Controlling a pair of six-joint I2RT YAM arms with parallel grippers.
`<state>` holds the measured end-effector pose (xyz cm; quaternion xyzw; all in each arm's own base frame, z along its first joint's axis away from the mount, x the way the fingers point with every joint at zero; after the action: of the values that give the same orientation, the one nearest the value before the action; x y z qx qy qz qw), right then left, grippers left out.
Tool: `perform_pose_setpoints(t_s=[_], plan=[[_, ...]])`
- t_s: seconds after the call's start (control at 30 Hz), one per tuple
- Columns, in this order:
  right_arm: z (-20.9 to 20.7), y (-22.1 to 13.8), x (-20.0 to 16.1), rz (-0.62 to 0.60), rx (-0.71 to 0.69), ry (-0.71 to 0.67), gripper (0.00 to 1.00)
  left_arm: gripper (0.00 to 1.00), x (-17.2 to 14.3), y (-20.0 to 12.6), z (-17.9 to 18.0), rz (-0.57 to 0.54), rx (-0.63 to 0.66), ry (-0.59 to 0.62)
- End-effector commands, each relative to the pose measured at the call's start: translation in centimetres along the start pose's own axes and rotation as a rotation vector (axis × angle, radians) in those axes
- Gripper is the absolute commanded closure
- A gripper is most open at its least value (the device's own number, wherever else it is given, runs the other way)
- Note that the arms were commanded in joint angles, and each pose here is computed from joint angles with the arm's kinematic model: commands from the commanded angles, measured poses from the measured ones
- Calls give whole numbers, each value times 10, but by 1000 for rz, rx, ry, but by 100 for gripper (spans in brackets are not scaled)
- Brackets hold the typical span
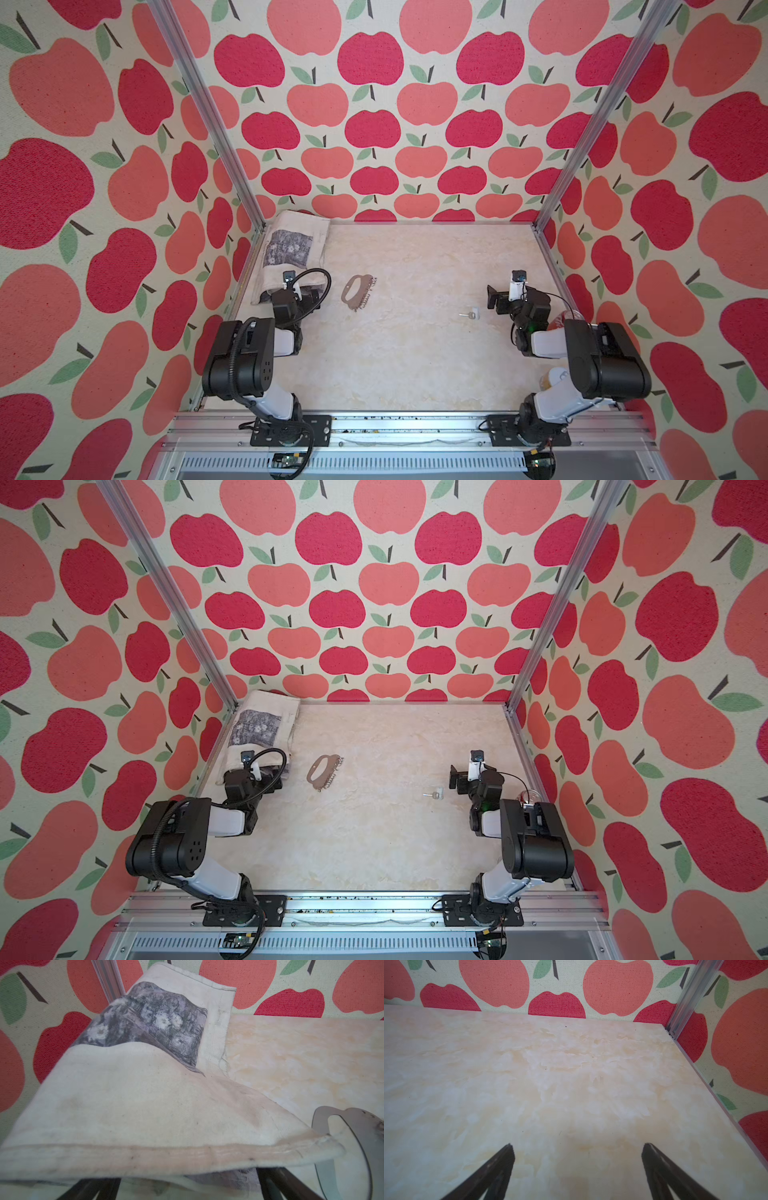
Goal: Attach keys to a key ring
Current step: Move the keyring to the center of the table.
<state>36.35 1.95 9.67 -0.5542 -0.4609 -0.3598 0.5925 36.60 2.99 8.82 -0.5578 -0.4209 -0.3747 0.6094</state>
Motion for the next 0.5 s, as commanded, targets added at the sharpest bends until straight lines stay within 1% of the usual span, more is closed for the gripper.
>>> perform_pose_setpoints(t_s=[0.0,0.47], plan=[[3,4,6,-13,8,-2,1,1,4,3,2,-16,-2,-2],[3,4,5,-12,8,-2,1,1,4,3,1,-14,-7,-3]])
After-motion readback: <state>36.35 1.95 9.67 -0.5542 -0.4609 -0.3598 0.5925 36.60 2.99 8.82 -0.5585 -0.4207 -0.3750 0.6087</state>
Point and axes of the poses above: each gripper's point midway between its finger pads, its own y axis out along the fingers, its own z axis along the line the jaws close on, x = y × z, the point moved 3 cm from there along -y, back along the fingers, and after that the axes turned 1 degree about y, right-handed, at the moved point
